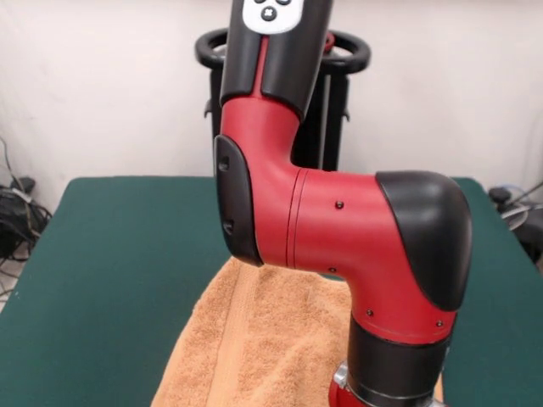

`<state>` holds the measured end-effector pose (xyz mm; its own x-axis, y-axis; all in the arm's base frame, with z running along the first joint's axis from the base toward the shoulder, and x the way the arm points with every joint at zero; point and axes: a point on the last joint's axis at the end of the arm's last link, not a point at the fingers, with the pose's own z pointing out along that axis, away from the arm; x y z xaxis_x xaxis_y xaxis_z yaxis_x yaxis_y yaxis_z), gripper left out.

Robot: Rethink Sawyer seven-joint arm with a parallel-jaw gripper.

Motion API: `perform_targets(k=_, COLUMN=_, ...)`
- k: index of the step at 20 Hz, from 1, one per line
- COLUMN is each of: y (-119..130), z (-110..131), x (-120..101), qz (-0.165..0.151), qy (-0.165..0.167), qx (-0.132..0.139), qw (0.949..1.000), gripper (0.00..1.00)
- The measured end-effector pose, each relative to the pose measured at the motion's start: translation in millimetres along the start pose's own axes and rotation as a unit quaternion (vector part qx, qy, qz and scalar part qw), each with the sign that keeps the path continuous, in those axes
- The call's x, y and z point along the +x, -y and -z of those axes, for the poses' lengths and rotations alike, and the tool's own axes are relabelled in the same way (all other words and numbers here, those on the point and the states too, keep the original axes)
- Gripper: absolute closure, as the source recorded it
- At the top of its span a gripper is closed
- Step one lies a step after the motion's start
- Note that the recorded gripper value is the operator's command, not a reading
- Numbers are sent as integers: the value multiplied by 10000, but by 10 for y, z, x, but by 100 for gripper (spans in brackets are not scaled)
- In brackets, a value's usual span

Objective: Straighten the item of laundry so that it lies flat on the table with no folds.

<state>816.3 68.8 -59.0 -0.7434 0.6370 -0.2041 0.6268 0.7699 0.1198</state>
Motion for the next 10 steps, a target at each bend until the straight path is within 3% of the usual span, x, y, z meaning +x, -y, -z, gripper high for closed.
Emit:
perform_targets(k=8, y=-23, z=-1, x=-13, qz=-105, qy=-3, qx=-71, qw=9999, gripper=100)
perform_targets(k=9, y=-42, z=2, x=-17, qz=-146, qy=-8, qx=-100, qw=9998, gripper=0)
perform_targets(k=10, y=-48, z=4, x=-18, qz=-150, qy=-5, qx=-108, qw=9998, gripper=0)
